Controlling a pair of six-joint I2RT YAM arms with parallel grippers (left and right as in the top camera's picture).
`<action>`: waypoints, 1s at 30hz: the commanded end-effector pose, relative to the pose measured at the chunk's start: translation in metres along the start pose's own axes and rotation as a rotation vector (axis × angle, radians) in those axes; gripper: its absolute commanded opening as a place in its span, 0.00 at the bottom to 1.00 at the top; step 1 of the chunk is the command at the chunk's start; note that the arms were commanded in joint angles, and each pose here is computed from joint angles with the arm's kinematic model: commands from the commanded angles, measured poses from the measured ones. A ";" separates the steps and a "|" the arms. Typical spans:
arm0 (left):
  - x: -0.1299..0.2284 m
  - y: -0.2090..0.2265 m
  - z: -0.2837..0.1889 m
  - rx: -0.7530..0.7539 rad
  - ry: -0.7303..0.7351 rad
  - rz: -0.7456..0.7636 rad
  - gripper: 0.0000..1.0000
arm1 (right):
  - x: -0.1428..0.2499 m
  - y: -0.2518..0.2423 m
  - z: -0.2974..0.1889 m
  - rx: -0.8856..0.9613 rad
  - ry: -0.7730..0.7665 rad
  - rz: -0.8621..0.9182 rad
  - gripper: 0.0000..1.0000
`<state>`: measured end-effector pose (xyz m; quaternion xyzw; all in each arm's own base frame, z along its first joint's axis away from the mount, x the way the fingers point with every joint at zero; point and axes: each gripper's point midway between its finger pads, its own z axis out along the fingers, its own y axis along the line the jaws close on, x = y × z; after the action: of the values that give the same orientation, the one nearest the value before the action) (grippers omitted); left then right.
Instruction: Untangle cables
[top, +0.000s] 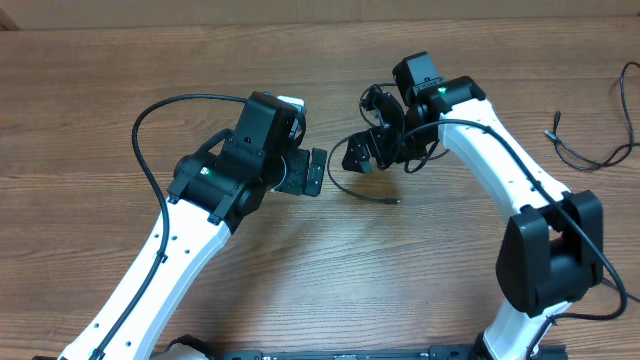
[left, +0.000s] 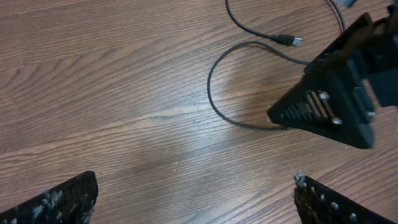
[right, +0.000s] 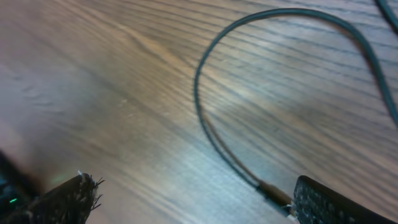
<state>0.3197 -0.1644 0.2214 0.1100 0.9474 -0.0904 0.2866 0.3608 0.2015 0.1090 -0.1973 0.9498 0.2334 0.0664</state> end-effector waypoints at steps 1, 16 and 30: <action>-0.005 0.002 -0.003 -0.009 -0.016 0.011 1.00 | 0.002 -0.025 0.015 0.103 0.029 0.013 1.00; -0.005 0.002 -0.003 -0.009 -0.016 0.011 1.00 | 0.004 -0.083 0.070 0.272 0.054 -0.089 1.00; -0.005 0.002 -0.003 -0.009 -0.016 0.011 0.99 | -0.001 -0.120 0.062 0.481 0.077 -0.262 1.00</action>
<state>0.3196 -0.1645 0.2214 0.1100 0.9474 -0.0906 0.2866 0.4083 0.1502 0.0080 -0.2807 0.9536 0.0347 0.1035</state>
